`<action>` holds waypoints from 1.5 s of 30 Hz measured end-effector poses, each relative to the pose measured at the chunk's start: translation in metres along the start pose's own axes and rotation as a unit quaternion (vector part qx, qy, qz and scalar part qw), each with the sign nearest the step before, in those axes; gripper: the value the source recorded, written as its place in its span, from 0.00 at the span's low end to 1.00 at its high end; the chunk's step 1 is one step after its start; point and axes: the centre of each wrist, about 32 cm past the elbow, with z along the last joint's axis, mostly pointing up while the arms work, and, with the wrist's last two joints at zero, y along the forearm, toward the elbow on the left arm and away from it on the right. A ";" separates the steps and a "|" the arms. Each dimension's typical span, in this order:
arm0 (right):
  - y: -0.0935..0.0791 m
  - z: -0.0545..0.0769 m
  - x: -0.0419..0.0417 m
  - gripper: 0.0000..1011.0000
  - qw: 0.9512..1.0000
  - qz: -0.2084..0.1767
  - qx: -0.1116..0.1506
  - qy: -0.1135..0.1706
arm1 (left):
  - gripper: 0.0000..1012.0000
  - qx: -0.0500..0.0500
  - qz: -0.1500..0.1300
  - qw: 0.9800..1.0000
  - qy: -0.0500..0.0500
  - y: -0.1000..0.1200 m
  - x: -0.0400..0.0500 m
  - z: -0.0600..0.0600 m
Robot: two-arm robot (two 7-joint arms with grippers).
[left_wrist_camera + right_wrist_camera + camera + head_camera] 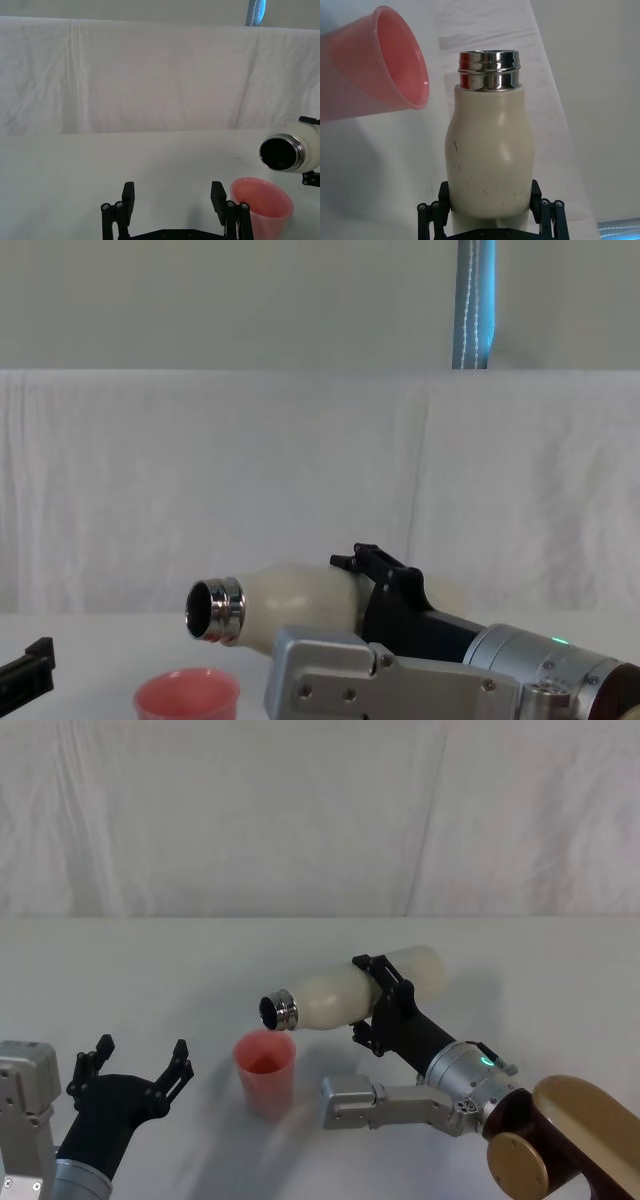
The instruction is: Grasp the thermos with one hand and pour water into the cup lid.
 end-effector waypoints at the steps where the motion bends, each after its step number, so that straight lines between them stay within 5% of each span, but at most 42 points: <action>1: 0.000 0.000 0.0001 0.94 1.000 -0.001 0.000 -0.001 | 0.99 0.000 0.000 1.000 0.000 0.000 0.0000 0.000; 21: 0.000 -0.003 -0.0004 0.94 0.999 -0.010 -0.002 -0.042 | 0.99 0.000 0.000 1.000 0.000 0.000 0.0000 0.000; 45: 0.002 -0.003 -0.0021 0.94 0.999 -0.010 -0.008 -0.052 | 0.99 0.000 0.000 1.000 0.000 0.000 0.0000 0.000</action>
